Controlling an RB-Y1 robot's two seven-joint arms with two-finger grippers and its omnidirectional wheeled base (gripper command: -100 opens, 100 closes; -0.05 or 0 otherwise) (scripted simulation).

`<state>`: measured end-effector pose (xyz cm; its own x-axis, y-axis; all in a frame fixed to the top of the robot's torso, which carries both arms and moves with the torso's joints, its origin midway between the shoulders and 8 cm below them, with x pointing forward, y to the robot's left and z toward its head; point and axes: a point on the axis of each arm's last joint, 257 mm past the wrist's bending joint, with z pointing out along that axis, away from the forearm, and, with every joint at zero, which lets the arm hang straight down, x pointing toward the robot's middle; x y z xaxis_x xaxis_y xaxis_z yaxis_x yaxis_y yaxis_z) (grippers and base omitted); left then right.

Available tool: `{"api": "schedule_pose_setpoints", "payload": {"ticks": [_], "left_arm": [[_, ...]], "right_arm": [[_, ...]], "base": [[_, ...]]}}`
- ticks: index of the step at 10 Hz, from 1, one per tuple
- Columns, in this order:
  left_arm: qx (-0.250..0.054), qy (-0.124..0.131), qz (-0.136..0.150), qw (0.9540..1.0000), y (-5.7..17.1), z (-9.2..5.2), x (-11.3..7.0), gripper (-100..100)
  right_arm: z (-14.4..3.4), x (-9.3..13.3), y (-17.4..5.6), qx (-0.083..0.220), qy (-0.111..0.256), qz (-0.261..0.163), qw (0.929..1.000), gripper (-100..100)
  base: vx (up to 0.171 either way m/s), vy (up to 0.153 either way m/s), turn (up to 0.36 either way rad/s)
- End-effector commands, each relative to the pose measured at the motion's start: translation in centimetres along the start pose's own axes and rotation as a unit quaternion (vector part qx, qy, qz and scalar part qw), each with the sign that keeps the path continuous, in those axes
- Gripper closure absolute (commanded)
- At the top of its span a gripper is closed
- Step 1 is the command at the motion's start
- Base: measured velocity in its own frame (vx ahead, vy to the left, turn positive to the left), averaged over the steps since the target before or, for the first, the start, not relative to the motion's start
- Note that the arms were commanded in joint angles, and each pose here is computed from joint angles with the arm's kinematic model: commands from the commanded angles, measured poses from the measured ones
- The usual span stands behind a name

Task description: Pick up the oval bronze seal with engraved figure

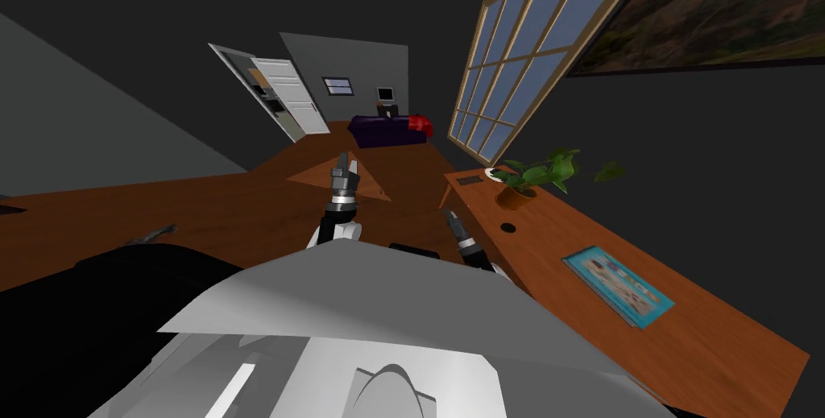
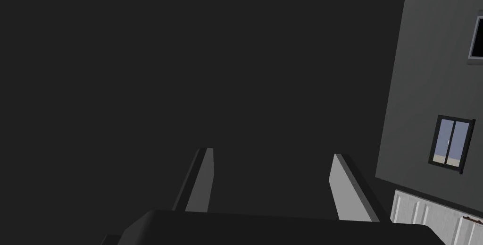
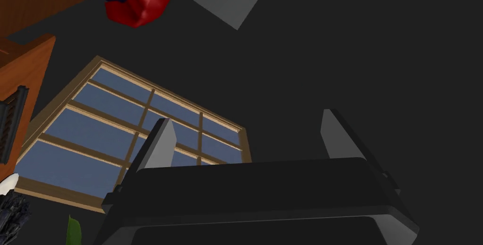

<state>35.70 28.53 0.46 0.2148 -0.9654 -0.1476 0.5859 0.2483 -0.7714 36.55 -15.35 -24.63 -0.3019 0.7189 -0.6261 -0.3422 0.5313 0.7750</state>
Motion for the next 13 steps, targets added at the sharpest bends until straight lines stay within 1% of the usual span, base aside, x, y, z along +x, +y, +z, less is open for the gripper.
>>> {"api": "schedule_pose_setpoints", "payload": {"ticks": [1, 2, 3, 4, 5, 6, 7, 8, 9, 10, 11, 12, 13], "left_arm": [[0.0, 0.0, 0.0, 1.0, 0.0, 0.0, 0.0, 0], [0.0, 0.0, 0.0, 1.0, 0.0, 0.0, 0.0, 0], [0.0, 0.0, 0.0, 1.0, 0.0, 0.0, 0.0, 0], [0.0, 0.0, 0.0, 1.0, 0.0, 0.0, 0.0, 0], [0.0, 0.0, 0.0, 1.0, 0.0, 0.0, 0.0, 0], [0.0, 0.0, 0.0, 1.0, 0.0, 0.0, 0.0, 0], [0.0, 0.0, 0.0, 1.0, 0.0, 0.0, 0.0, 0], [0.0, 0.0, 0.0, 1.0, 0.0, 0.0, 0.0, 0], [0.0, 0.0, 0.0, 1.0, 0.0, 0.0, 0.0, 0], [0.0, 0.0, 0.0, 1.0, 0.0, 0.0, 0.0, 0], [0.0, 0.0, 0.0, 1.0, 0.0, 0.0, 0.0, 0], [0.0, 0.0, 0.0, 1.0, 0.0, 0.0, 0.0, 0], [0.0, 0.0, 0.0, 1.0, 0.0, 0.0, 0.0, 0]], "right_arm": [[-0.8, 1.6, -1.6, 0.014, 0.023, -0.014, 0.9995, -100], [-1.7, 3.6, -2.9, 0.024, 0.055, -0.037, 0.9975, -100], [-2.3, 4.1, -3.9, 0.034, 0.065, -0.04, 0.9965, -100], [-3.7, 6.2, -5.5, 0.047, 0.099, -0.062, 0.992, -100], [-4.4, 6.4, -6.5, 0.056, 0.109, -0.069, 0.9901, -100], [-5.8, 7.7, -7.7, 0.063, 0.14, -0.095, 0.9836, -100], [-7.0, 8.4, -9.2, 0.077, 0.154, -0.1, 0.9799, -100], [-8.9, 9.7, -11.0, 0.089, 0.189, -0.128, 0.9696, -100], [-9.9, 10.1, -12.0, 0.098, 0.2, -0.133, 0.9657, -100], [-9.9, 10.1, -12.0, 0.098, 0.2, -0.133, 0.9657, -100], [-12.4, 11.0, -13.9, 0.109, 0.239, -0.165, 0.9505, -100], [-13.2, 11.3, -14.7, 0.118, 0.246, -0.166, 0.9476, -100], [-15.5, 11.6, -16.4, 0.124, 0.28, -0.199, 0.9309, -100]], "base": [[-0.033, 0.024, 0.095], [-0.034, 0.027, 0.163], [-0.025, 0.017, 0.108], [-0.024, 0.021, 0.245], [-0.019, 0.011, 0.118], [-0.02, 0.015, 0.228], [-0.015, 0.007, 0.1], [-0.011, 0.005, 0.193], [-0.005, -0.002, 0.131], [0.0, 0.0, 0.0], [0.001, 0.002, 0.209], [0.002, -0.006, 0.143], [0.007, -0.006, 0.199]]}}
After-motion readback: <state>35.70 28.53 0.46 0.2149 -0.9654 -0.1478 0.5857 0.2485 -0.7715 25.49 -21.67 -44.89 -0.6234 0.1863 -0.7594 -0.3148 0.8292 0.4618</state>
